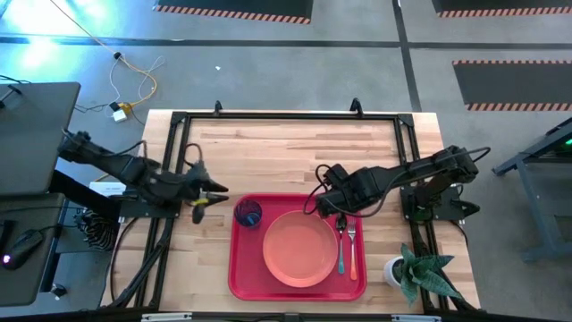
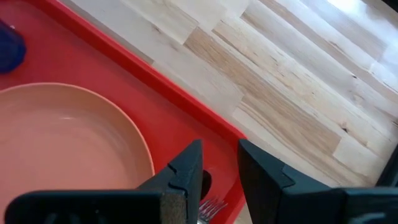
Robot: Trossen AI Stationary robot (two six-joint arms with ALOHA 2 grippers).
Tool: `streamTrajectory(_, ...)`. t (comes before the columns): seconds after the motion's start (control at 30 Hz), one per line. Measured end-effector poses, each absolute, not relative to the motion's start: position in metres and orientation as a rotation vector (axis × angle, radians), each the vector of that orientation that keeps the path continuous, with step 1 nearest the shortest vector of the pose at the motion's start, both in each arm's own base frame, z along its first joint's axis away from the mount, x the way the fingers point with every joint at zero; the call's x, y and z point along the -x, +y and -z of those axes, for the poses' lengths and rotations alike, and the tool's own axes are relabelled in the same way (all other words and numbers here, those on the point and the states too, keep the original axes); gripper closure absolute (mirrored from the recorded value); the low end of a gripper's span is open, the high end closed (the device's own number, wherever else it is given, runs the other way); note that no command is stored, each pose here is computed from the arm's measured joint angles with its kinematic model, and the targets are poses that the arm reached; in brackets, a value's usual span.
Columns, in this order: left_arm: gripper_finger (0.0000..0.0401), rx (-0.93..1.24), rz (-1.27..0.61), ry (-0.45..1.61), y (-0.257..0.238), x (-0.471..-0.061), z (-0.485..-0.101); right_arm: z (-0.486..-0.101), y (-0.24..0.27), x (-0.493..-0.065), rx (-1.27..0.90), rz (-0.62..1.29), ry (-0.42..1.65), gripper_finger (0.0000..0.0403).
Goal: Pick and place plate/cup/fork/spoon on tray
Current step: Return to Home Position
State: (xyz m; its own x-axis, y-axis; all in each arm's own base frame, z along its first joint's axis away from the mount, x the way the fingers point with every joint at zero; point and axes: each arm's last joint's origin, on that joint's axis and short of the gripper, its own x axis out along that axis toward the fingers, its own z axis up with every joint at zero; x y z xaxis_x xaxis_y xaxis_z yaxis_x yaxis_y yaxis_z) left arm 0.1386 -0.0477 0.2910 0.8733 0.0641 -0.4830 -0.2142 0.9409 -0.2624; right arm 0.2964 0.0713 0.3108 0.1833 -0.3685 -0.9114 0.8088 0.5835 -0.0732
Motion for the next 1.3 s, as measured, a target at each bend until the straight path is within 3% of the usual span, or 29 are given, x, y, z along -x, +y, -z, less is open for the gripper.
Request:
streamTrajectory(0.3,0.0284,0.270,-0.029,0.236,-0.030,-0.096,-0.261,-0.310,0.073,-0.298,-0.562,0.866,1.103,0.0311)
streamTrajectory(0.63,0.0284,0.241,0.013,0.088,-0.018,-0.068,-0.225,-0.311,0.073,-0.300,-0.624,0.928,1.026,0.0311)
streamTrajectory(0.83,0.0284,0.241,0.130,0.063,-0.025,-0.076,-0.210,-0.310,0.076,-0.301,-0.685,0.871,1.080,0.0311)
streamTrajectory(1.1,0.0284,0.250,0.220,0.095,-0.032,-0.087,-0.174,-0.316,0.083,-0.315,-0.594,0.802,0.865,0.0311)
streamTrajectory(1.3,0.0284,0.267,0.314,0.038,-0.036,-0.090,-0.170,-0.334,0.085,-0.318,-0.465,0.698,0.723,0.0311)
